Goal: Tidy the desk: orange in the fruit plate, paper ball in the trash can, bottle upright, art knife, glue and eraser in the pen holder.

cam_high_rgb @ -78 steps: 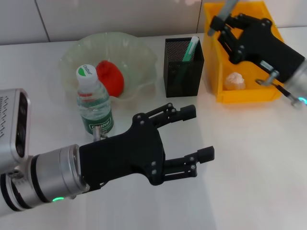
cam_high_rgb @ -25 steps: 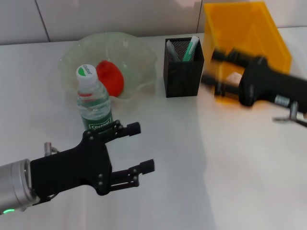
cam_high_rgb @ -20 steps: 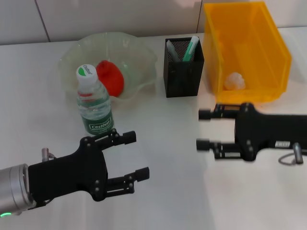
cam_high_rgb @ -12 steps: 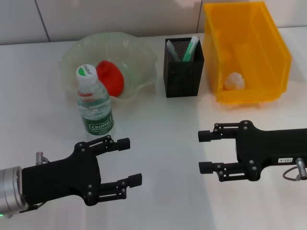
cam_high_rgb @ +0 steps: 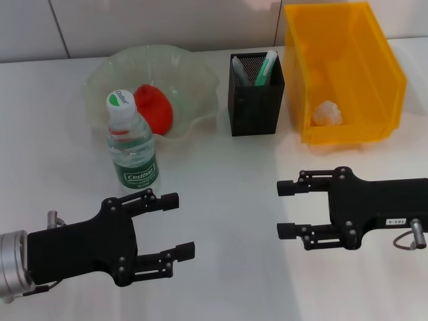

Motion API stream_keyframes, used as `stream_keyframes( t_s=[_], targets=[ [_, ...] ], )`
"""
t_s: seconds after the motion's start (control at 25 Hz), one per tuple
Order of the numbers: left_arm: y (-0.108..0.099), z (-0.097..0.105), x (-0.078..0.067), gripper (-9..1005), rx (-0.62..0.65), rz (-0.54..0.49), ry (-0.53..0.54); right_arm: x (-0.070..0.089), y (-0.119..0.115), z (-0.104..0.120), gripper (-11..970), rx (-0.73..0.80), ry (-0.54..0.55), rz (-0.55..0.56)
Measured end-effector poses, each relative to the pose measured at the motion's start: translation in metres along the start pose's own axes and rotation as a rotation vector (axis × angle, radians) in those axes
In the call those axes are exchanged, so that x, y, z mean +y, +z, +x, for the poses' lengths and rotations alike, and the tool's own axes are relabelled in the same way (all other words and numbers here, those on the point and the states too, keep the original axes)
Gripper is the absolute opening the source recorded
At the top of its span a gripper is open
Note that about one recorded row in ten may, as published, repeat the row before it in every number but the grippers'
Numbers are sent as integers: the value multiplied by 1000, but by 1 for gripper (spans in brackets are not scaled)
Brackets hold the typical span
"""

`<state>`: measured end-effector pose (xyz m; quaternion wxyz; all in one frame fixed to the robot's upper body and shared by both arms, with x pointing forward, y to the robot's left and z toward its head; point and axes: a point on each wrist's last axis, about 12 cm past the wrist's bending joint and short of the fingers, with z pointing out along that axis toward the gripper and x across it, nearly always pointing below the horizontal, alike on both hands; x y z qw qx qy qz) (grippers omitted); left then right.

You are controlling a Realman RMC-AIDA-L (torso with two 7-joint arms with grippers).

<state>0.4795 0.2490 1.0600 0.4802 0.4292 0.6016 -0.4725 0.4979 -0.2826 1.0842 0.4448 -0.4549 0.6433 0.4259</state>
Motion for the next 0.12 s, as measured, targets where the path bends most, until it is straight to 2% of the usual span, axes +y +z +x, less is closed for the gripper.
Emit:
stream_keyframes(
  t_s=[0.12],
  targets=[
    [0, 0, 0, 801, 0, 0, 0, 0, 1, 1, 694, 3, 2, 1]
  ],
)
